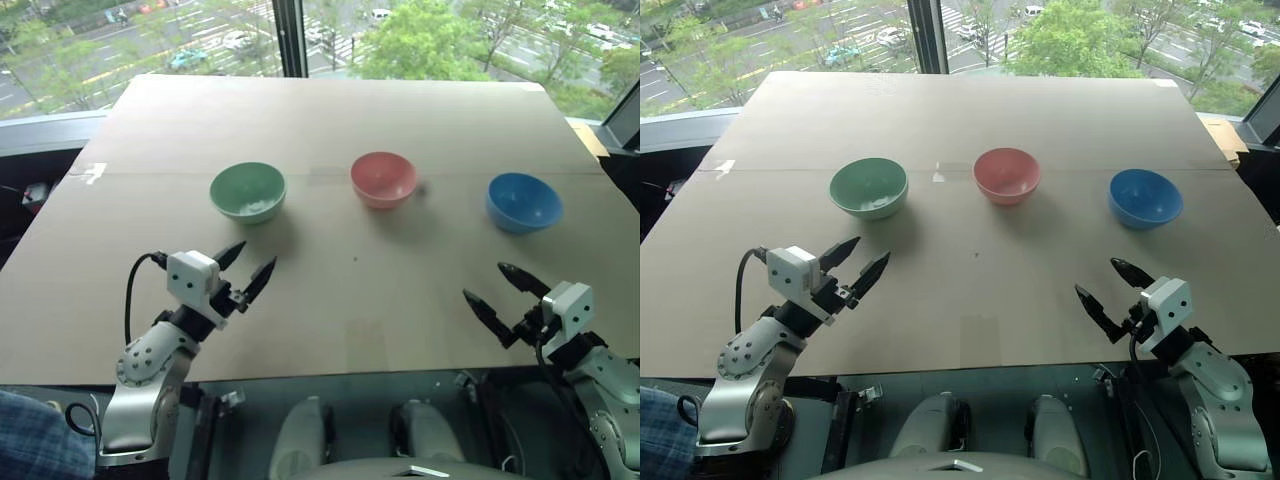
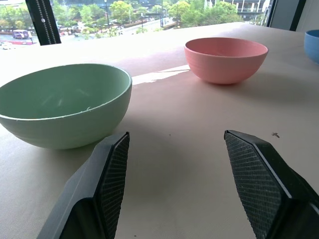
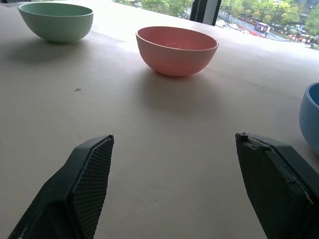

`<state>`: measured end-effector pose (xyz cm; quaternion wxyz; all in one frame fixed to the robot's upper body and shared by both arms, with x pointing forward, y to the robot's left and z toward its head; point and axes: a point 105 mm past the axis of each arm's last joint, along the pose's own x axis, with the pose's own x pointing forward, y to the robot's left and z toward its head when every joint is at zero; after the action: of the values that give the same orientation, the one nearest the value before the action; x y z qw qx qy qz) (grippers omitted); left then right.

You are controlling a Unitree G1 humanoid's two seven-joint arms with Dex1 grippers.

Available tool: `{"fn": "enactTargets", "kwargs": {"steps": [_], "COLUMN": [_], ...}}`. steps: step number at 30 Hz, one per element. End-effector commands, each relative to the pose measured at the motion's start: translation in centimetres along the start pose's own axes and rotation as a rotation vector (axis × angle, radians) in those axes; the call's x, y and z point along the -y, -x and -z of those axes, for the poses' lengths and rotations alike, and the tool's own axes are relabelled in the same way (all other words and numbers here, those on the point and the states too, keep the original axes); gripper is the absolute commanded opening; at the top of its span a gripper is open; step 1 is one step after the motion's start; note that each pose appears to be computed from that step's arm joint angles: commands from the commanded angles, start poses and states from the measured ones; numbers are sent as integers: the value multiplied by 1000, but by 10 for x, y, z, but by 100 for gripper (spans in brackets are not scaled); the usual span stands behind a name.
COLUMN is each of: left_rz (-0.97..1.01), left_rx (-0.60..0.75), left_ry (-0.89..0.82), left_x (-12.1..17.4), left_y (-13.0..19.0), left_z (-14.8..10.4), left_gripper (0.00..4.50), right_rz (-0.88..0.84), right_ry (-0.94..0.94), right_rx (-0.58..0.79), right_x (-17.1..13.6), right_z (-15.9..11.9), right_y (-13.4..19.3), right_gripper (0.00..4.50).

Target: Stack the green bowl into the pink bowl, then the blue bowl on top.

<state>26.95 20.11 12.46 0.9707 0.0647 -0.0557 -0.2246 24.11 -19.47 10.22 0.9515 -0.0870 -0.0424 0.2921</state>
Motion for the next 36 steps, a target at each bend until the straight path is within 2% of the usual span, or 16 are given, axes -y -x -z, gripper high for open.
{"fn": "enactTargets", "kwargs": {"steps": [1,4,24,29,33,36], "left_rz": [33,47,78,49,19,37], "left_rx": [58,65,66,60,46,38], "left_ry": [-19,25,32,53,107,135], "left_x": [7,10,13,10,3,4], "left_y": [-1,-5,0,-2,2,4], "left_z": [-16,-17,-19,-20,-15,-14], "left_gripper": [320,320,320,320,320,320], "right_rz": [8,17,-18,-43,-197,-250], "right_ry": [59,70,65,102,209,236], "right_rx": [30,39,-8,5,-102,-90], "right_x": [3,4,2,8,-1,1], "right_z": [-7,-9,-7,-22,-34,-55], "right_y": [0,-7,-11,-29,-52,-79], "right_gripper": [408,408,408,408,408,408]}}
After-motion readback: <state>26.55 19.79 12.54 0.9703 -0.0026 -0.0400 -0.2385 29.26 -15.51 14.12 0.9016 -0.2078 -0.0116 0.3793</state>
